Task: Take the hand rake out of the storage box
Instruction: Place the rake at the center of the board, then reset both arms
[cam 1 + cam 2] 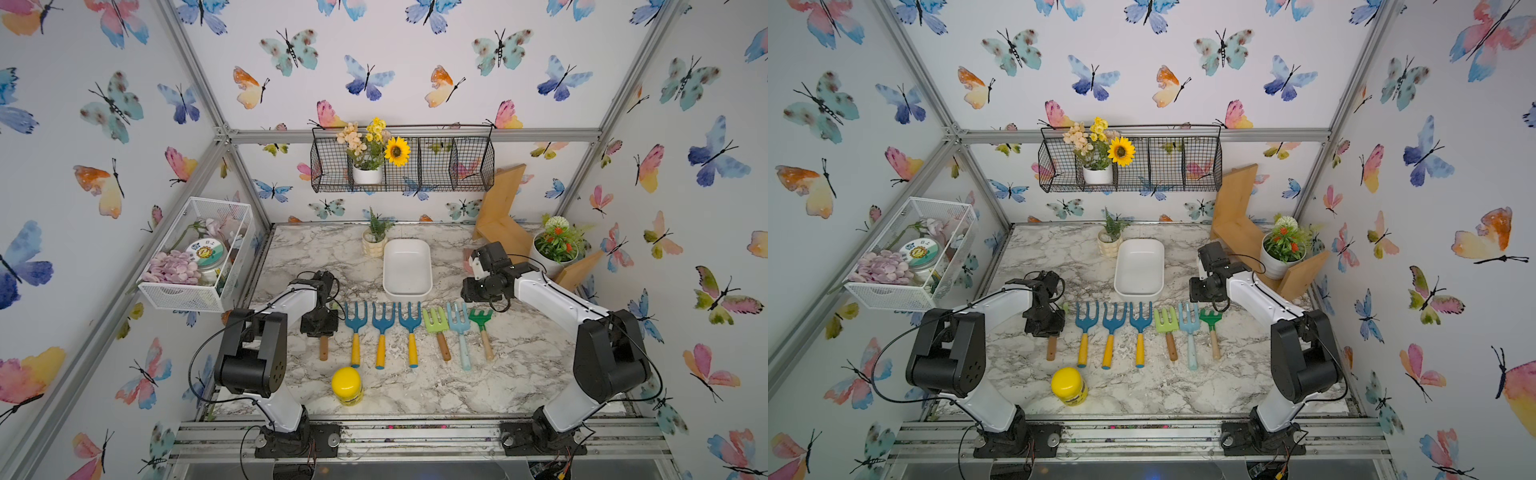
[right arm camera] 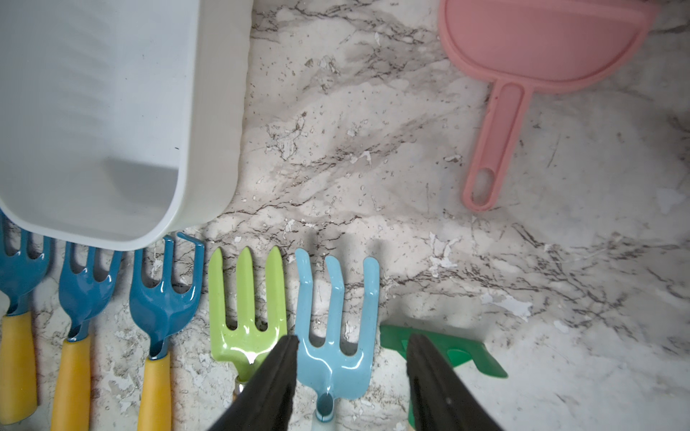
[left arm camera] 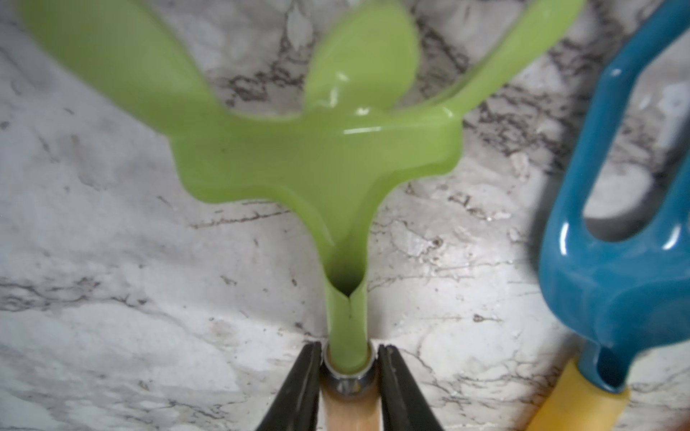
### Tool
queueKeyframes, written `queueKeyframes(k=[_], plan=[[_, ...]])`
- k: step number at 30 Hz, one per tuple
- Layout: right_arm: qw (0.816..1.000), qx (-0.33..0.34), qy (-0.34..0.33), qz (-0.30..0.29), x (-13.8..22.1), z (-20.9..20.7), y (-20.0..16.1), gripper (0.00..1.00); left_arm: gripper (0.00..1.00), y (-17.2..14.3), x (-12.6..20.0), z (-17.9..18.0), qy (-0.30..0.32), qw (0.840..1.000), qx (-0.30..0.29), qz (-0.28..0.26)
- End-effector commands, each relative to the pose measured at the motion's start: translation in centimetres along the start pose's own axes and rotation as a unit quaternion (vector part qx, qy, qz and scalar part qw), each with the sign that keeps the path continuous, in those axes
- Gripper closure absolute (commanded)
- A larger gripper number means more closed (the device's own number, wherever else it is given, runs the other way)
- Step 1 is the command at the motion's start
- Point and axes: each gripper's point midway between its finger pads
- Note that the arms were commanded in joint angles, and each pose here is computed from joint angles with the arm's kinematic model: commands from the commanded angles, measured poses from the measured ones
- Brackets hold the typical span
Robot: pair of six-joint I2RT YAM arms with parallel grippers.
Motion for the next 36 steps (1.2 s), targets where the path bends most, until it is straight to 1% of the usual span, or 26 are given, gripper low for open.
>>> queueKeyframes(k=[1,4,7,10,12,13,14,18,20,21,22,23,24,26,28,29,31,33,34,36], plan=[[1.000,0.006,0.002,0.007,0.0,0.2,-0.2,0.46,0.63,-0.1,0.0,0.6,0.023,1.000,-0.002,0.004],[1.000,0.008,0.000,0.004,0.2,0.1,0.0,0.46,0.58,0.1,0.4,0.8,0.027,1.000,0.001,-0.003],[1.000,0.014,-0.007,0.000,0.5,0.0,0.3,0.44,0.54,1.0,2.0,1.2,0.037,0.999,0.010,-0.023],[0.999,0.026,-0.021,-0.012,1.0,-0.4,1.0,0.39,0.53,2.8,5.1,0.8,0.023,0.997,0.019,-0.075],[0.999,0.034,-0.030,-0.026,1.4,-0.6,1.5,0.34,0.53,4.7,7.9,0.3,0.004,0.992,0.025,-0.124],[0.998,0.036,-0.032,-0.032,1.6,-0.6,1.8,0.25,0.52,5.4,8.9,0.2,-0.002,0.989,0.028,-0.145],[0.998,0.038,-0.036,-0.040,1.7,-0.7,2.1,0.02,0.51,6.3,10.2,-0.1,-0.012,0.985,0.031,-0.170],[0.995,0.039,-0.054,-0.077,1.8,-1.4,3.5,0.01,0.44,9.2,12.9,-1.5,-0.061,0.965,0.033,-0.252],[0.991,0.041,-0.071,-0.110,1.8,-2.0,4.3,0.01,0.38,10.6,13.3,-1.5,-0.067,0.952,0.041,-0.295],[0.988,0.042,-0.078,-0.127,2.0,-2.4,4.7,0.01,0.35,11.1,13.3,-1.2,-0.061,0.948,0.045,-0.308],[0.984,0.041,-0.086,-0.151,2.2,-2.9,5.2,0.02,0.17,11.6,13.3,-0.8,-0.050,0.943,0.053,-0.326],[0.979,0.039,-0.095,-0.176,2.5,-3.5,5.6,0.02,0.01,12.0,13.4,-0.2,-0.039,0.935,0.060,-0.347],[0.975,0.042,-0.097,-0.196,2.8,-3.8,5.9,0.02,0.01,12.3,13.6,0.4,-0.027,0.928,0.068,-0.366],[0.962,0.050,-0.103,-0.249,3.6,-4.7,6.5,0.02,0.01,12.7,14.0,2.1,0.001,0.906,0.093,-0.413],[0.950,0.051,-0.110,-0.288,4.1,-5.8,6.5,0.01,0.01,12.6,13.9,3.7,0.009,0.890,0.110,-0.442],[0.948,0.049,-0.113,-0.294,4.0,-6.6,6.3,0.01,0.01,12.4,13.3,4.7,0.015,0.888,0.118,-0.444],[0.944,0.049,-0.118,-0.305,3.6,-8.0,5.8,0.02,0.01,11.9,11.7,6.0,0.023,0.889,0.116,-0.443],[0.938,0.051,-0.122,-0.321,3.2,-9.1,5.4,0.02,0.01,11.2,10.4,7.1,0.028,0.886,0.116,-0.448],[0.936,0.045,-0.123,-0.328,3.0,-9.8,5.2,0.01,0.01,10.7,10.0,7.5,0.026,0.881,0.118,-0.457],[0.934,0.026,-0.125,-0.333,2.4,-11.4,4.7,0.01,0.01,10.0,10.0,7.7,0.014,0.863,0.115,-0.491]])
Point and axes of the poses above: each gripper's point midway between its finger pads, its own x axis back along the fingers, its own z axis along the line the jaws close on, y = z × x, and after that the axes turned 3 degrees about -x, right-handed
